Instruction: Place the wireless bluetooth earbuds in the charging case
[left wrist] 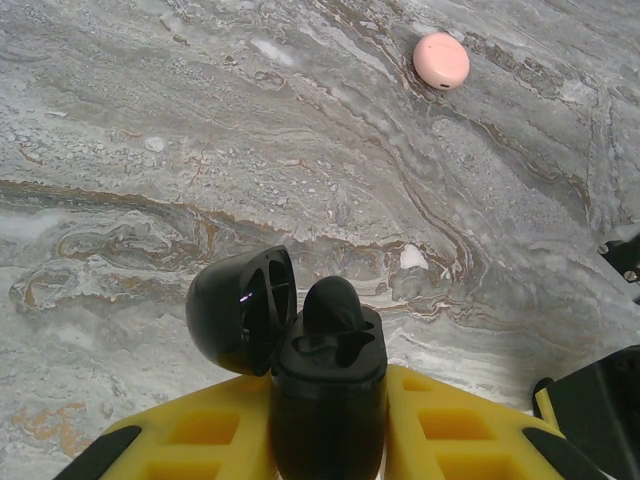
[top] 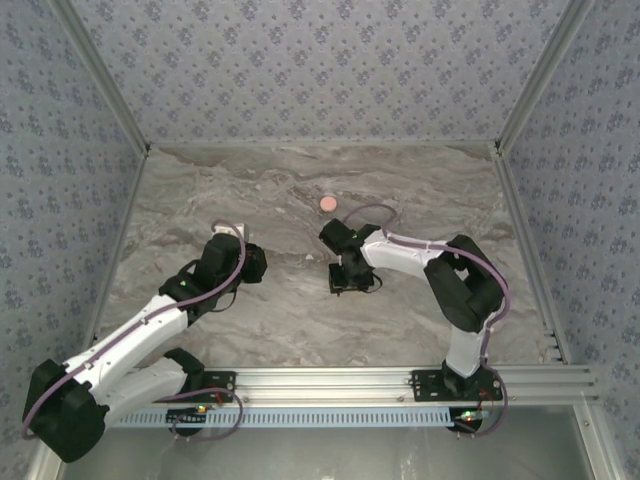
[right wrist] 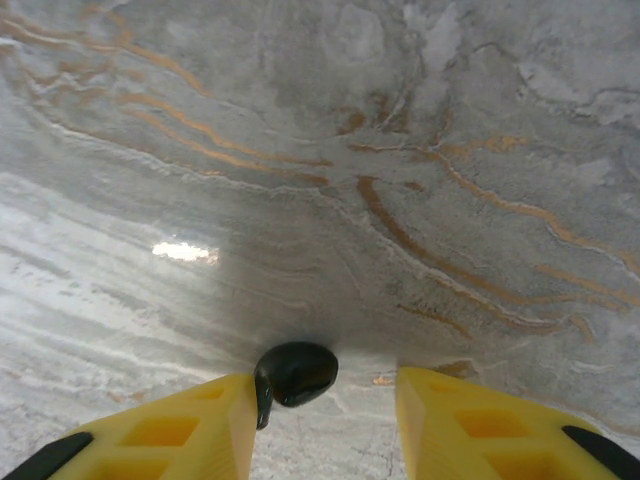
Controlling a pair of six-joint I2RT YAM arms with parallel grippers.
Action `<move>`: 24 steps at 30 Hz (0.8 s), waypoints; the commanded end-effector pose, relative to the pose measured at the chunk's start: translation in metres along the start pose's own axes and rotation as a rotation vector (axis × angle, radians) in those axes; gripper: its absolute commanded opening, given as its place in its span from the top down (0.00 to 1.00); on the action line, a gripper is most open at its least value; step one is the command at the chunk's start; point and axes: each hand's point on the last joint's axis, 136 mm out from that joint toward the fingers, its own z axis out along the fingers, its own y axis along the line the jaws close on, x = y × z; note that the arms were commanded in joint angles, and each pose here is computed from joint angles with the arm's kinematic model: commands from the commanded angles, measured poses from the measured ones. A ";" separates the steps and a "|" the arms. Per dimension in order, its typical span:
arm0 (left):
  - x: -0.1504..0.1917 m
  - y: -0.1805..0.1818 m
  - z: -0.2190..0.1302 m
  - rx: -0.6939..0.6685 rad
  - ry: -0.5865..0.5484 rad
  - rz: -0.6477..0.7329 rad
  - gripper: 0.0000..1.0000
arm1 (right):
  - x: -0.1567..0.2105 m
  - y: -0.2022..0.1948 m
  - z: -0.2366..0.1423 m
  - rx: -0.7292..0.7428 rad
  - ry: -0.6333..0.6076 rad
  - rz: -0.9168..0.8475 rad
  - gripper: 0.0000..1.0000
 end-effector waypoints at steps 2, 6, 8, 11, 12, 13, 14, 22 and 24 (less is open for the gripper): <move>-0.019 -0.011 -0.005 0.031 -0.043 0.010 0.74 | -0.001 0.003 0.004 0.015 0.018 0.021 0.61; -0.018 -0.011 -0.004 0.029 -0.040 0.010 0.74 | -0.007 0.009 0.004 0.009 0.007 0.019 0.63; -0.018 -0.011 -0.005 0.030 -0.040 0.010 0.74 | -0.007 0.009 0.005 0.010 0.010 0.018 0.64; -0.017 -0.010 -0.005 0.029 -0.039 0.011 0.74 | -0.009 0.011 0.003 0.006 -0.003 0.008 0.64; -0.016 -0.010 -0.004 0.029 -0.037 0.012 0.74 | -0.011 0.013 0.001 0.003 -0.014 0.003 0.64; -0.016 -0.010 -0.004 0.029 -0.037 0.012 0.74 | -0.012 0.013 -0.001 0.003 -0.019 0.001 0.64; -0.017 -0.010 -0.005 0.029 -0.039 0.011 0.74 | -0.013 0.014 -0.002 0.002 -0.024 -0.006 0.63; -0.016 -0.009 -0.005 0.028 -0.040 0.010 0.74 | -0.020 0.009 -0.003 0.038 -0.029 -0.001 0.61; -0.016 -0.009 -0.005 0.026 -0.041 0.009 0.74 | -0.022 0.008 -0.003 0.049 -0.027 0.001 0.61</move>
